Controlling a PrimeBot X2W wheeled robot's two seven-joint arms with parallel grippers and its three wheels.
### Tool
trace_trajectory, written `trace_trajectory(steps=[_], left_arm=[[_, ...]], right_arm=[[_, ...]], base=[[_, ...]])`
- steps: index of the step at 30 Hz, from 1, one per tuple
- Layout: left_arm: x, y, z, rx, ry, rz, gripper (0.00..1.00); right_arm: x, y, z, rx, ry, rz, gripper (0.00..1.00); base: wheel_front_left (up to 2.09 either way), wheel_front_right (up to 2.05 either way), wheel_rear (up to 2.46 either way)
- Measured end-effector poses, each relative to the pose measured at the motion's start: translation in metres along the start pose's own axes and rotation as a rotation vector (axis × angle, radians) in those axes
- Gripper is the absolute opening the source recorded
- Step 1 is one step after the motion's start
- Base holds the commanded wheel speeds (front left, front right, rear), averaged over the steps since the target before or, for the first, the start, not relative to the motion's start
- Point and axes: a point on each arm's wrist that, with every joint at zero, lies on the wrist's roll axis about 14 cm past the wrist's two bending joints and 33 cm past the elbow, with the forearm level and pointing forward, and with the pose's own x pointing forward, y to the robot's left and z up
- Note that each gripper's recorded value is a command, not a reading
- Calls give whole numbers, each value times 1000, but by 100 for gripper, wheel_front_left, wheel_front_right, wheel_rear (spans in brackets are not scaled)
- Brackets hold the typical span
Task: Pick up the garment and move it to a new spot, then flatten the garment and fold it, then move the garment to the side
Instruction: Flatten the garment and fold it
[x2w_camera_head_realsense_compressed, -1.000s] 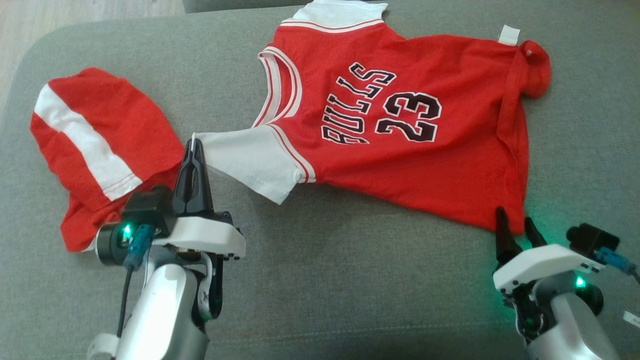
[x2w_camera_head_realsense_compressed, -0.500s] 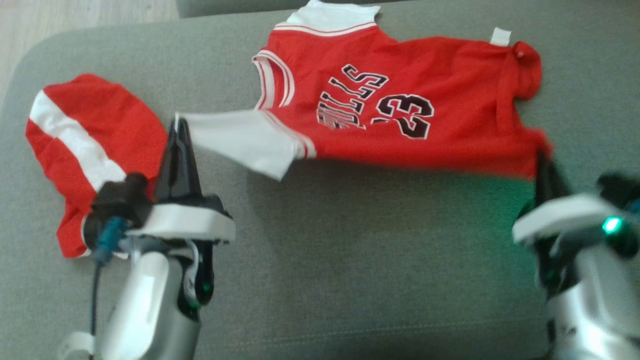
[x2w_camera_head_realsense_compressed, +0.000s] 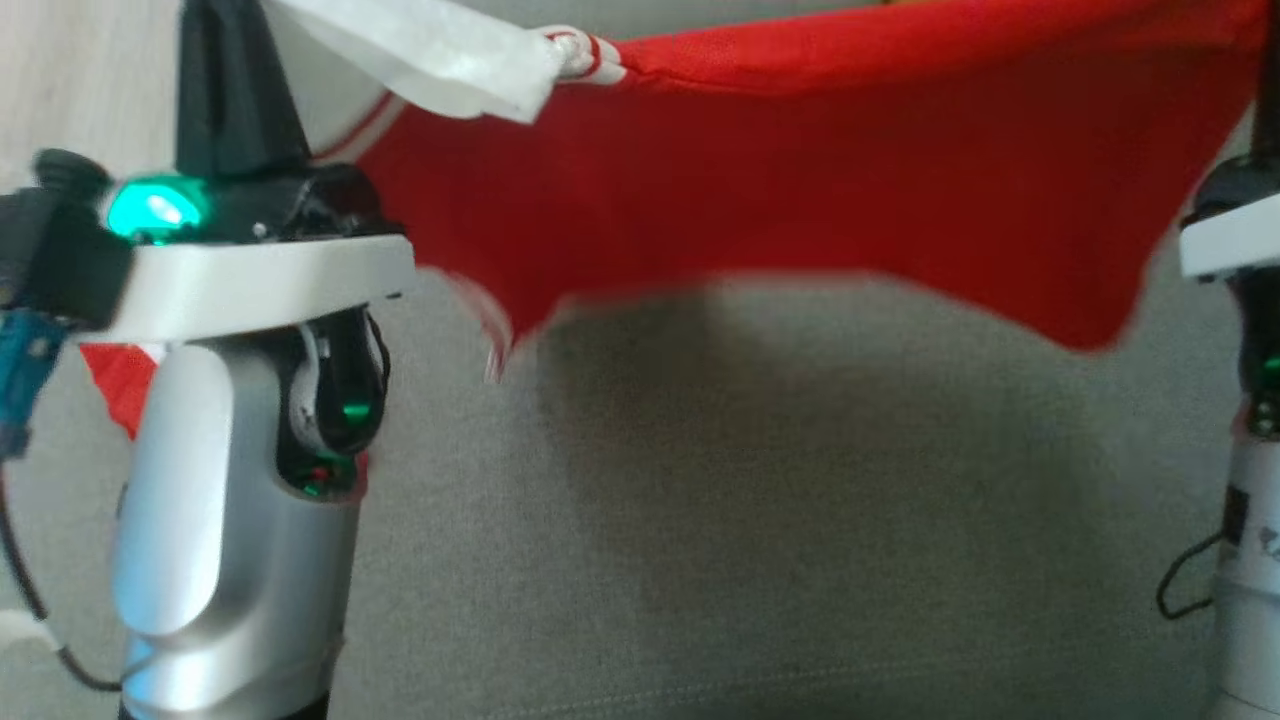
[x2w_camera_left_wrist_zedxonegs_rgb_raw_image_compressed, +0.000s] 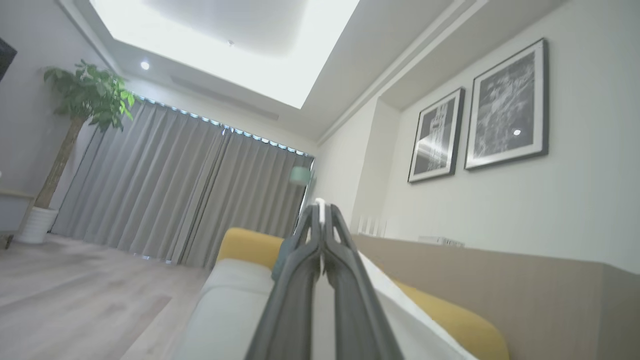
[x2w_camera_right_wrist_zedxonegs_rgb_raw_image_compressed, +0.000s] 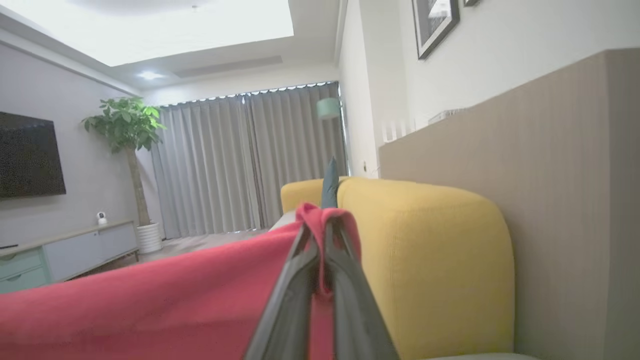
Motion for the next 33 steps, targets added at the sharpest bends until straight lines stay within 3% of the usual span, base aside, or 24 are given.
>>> trace_trajectory(steps=[8, 15, 24, 33], left_arm=[[4, -33, 66, -28, -149, -68, 0], [25, -32, 51, 54, -67, -124, 0], [101, -3, -34, 140, 93, -164, 0], [162, 24, -76, 156, 28, -129, 0]], right_arm=[[-19, 16, 67, -15, -105, 34, 0], [-16, 9, 45, 28, -2, 3, 0], [83, 5, 8, 27, 53, -10, 0], [173, -8, 10, 3, -136, -39, 0]], base=[[0, 0, 0], [0, 0, 0], [0, 0, 0], [0, 0, 0]])
